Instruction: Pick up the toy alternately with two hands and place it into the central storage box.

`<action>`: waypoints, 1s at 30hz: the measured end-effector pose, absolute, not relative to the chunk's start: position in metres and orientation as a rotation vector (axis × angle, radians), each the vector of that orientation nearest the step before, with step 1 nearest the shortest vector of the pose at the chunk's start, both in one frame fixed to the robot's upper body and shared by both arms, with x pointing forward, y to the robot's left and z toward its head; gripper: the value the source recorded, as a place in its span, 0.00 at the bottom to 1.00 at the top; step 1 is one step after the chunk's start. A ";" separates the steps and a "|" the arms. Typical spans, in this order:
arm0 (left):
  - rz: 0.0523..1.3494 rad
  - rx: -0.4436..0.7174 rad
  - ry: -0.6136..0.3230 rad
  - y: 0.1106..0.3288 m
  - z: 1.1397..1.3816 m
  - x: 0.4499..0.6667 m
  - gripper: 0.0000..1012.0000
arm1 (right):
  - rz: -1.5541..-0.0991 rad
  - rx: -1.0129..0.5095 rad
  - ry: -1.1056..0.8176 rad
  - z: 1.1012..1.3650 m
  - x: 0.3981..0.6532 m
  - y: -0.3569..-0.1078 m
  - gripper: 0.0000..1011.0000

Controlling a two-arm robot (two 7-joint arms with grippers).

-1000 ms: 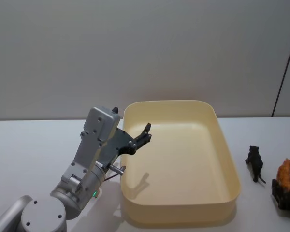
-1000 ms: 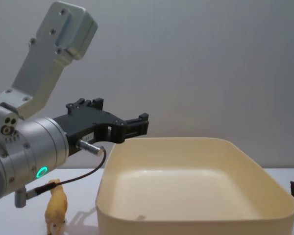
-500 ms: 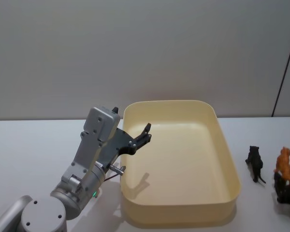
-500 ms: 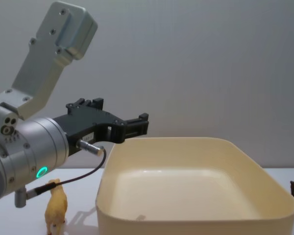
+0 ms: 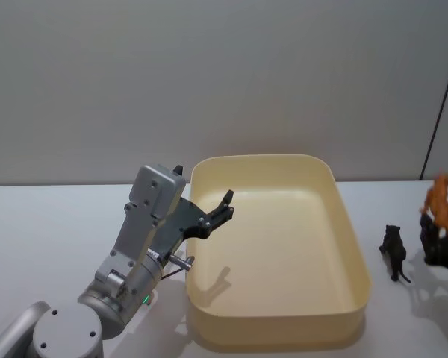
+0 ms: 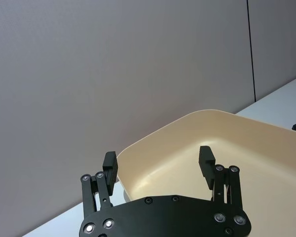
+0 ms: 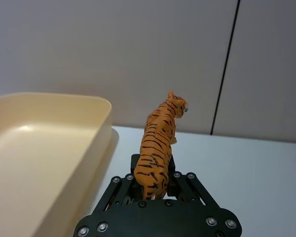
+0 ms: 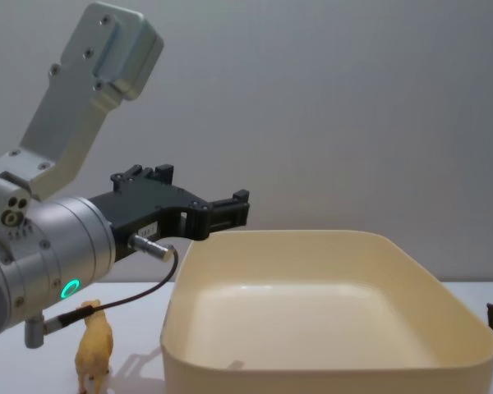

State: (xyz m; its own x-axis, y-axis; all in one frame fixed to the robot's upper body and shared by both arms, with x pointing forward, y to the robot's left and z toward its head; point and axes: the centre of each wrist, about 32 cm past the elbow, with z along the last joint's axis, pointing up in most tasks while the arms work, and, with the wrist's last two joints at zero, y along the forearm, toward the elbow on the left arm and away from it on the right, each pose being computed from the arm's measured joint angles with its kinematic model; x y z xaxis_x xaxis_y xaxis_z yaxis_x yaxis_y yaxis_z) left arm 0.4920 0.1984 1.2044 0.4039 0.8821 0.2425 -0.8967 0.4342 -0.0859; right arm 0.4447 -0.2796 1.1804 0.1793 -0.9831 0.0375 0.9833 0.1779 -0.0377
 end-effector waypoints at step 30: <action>1.124 0.061 -0.268 0.198 1.204 0.492 0.99 | -1.000 -0.079 0.129 1.223 0.500 -0.223 0.25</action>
